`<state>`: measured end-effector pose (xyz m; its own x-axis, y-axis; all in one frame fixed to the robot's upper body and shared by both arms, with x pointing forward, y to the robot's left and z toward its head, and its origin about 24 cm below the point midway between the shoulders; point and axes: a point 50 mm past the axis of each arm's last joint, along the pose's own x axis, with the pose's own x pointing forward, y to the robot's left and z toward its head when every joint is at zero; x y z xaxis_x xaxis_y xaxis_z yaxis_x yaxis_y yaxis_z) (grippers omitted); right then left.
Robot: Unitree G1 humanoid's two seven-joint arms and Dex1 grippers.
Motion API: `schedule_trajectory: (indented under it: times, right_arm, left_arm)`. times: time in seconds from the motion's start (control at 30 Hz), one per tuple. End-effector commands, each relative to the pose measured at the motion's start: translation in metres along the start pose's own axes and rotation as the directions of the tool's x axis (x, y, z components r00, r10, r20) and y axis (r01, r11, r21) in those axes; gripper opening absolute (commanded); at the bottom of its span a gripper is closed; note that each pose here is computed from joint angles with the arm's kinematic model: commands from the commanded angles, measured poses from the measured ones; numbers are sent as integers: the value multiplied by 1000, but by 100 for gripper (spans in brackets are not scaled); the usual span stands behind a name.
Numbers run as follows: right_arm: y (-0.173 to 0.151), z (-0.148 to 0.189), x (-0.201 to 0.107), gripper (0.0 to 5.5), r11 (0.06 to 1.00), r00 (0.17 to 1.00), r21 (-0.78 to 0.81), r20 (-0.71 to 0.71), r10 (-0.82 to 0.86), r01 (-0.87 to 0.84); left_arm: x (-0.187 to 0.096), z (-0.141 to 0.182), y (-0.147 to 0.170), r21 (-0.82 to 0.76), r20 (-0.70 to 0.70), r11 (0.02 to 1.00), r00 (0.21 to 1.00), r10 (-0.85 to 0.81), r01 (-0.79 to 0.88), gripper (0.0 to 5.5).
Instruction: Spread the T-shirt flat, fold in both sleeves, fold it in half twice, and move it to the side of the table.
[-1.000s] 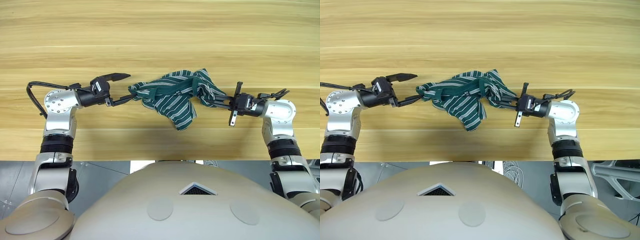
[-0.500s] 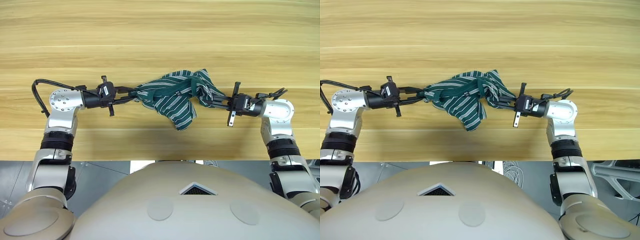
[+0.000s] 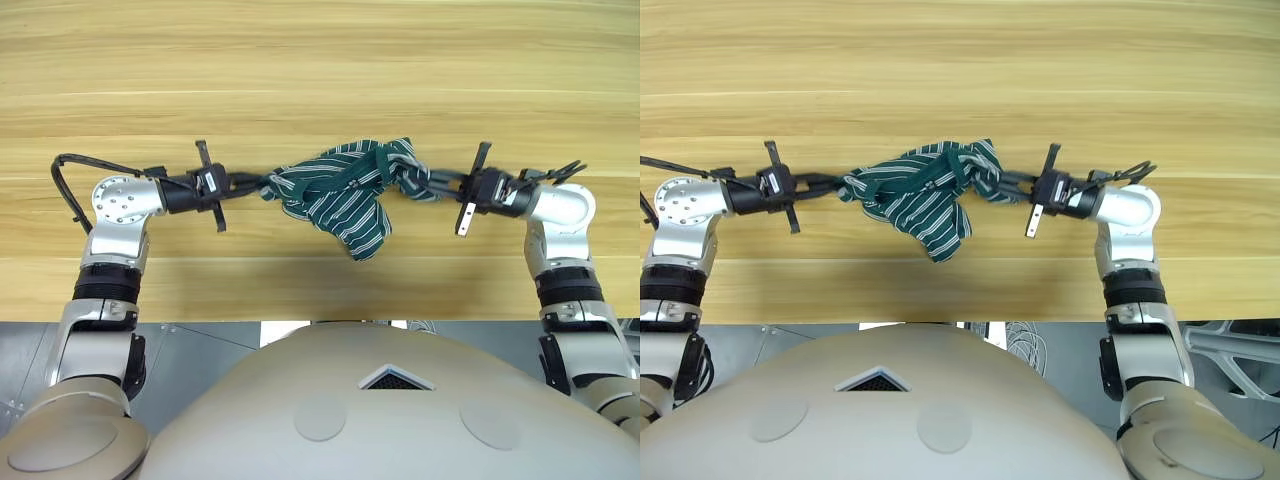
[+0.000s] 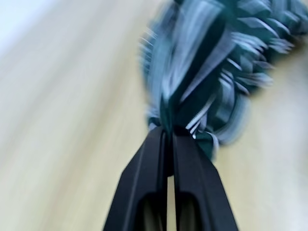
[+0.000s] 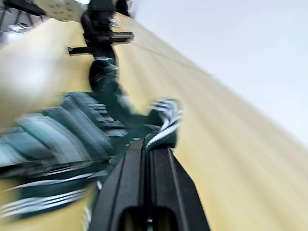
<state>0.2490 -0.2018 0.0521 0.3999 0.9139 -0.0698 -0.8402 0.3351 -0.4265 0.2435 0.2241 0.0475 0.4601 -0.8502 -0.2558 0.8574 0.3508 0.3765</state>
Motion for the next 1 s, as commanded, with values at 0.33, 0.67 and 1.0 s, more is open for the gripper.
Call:
schedule_trajectory:
  times: [0.33, 0.67, 1.0]
  right_arm:
    - [-151, 160, 26, 0, 773, 843, -369, 378, -384, 517]
    - [-222, 164, 80, 0, 745, 795, -316, 53, -604, 587]
    - [-251, 208, 94, 0, 638, 644, -211, -45, -763, 741]
  left_arm:
    - [-39, 155, 116, -117, 576, 718, 542, 612, -686, 3]
    - [8, 172, 205, -170, 290, 635, 577, 763, -754, 3]
    - [8, 226, 253, -198, 180, 469, 439, 880, -861, 3]
